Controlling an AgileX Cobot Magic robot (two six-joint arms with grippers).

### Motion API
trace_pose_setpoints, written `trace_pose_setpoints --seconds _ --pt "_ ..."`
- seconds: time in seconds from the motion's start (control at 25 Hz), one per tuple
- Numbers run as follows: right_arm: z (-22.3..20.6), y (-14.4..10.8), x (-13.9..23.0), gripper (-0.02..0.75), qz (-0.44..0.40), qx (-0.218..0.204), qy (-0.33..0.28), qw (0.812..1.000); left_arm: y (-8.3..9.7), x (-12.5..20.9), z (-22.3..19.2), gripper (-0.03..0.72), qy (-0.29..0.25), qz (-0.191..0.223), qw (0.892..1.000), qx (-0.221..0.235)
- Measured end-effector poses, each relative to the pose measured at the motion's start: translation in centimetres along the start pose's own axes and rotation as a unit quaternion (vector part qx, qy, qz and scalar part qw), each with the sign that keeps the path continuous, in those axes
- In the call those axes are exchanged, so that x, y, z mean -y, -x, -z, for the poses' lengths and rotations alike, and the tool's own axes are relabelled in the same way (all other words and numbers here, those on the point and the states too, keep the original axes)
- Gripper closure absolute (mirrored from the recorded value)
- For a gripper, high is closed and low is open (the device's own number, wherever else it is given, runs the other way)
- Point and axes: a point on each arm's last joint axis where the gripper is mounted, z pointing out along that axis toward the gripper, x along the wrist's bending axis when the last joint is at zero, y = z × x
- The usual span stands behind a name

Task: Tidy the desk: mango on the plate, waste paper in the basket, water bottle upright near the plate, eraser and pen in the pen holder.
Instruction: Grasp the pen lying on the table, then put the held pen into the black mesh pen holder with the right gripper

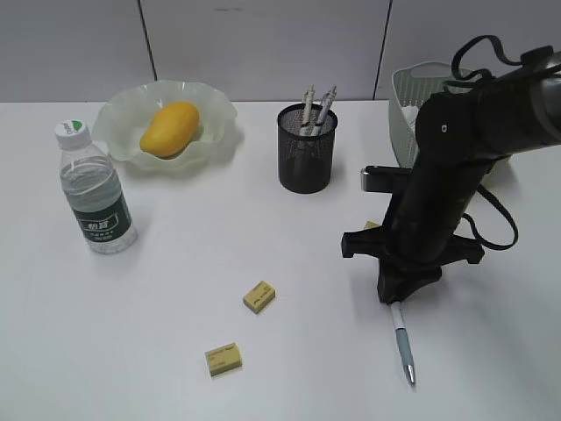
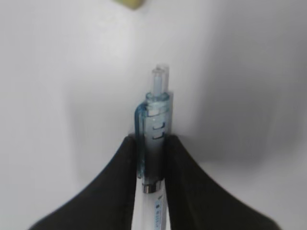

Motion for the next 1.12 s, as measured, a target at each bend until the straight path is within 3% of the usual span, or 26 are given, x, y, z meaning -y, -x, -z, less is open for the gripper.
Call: trace_pose_setpoints --seconds 0.24,0.48,0.68,0.84,1.12 --pt "3.0 -0.9 -0.4 0.584 0.08 -0.019 -0.007 0.997 -0.1 0.0 0.0 0.45 0.001 -0.002 1.0 -0.003" --pt "7.8 -1.4 -0.2 0.586 0.107 -0.043 0.063 0.991 0.0 0.0 0.0 0.45 0.001 -0.001 1.0 -0.003" --pt "12.5 -1.7 -0.2 0.586 0.115 -0.074 0.179 0.974 0.0 0.0 0.0 0.45 0.001 -0.001 1.0 -0.003" --pt "15.4 -1.4 0.4 0.586 0.115 -0.1 0.294 0.944 0.0 0.0 0.0 0.45 0.0 0.001 1.0 0.002" --pt "17.9 -1.3 -0.6 0.586 0.098 -0.135 0.483 0.86 -0.1 0.0 0.0 0.45 0.001 -0.002 1.0 -0.003"
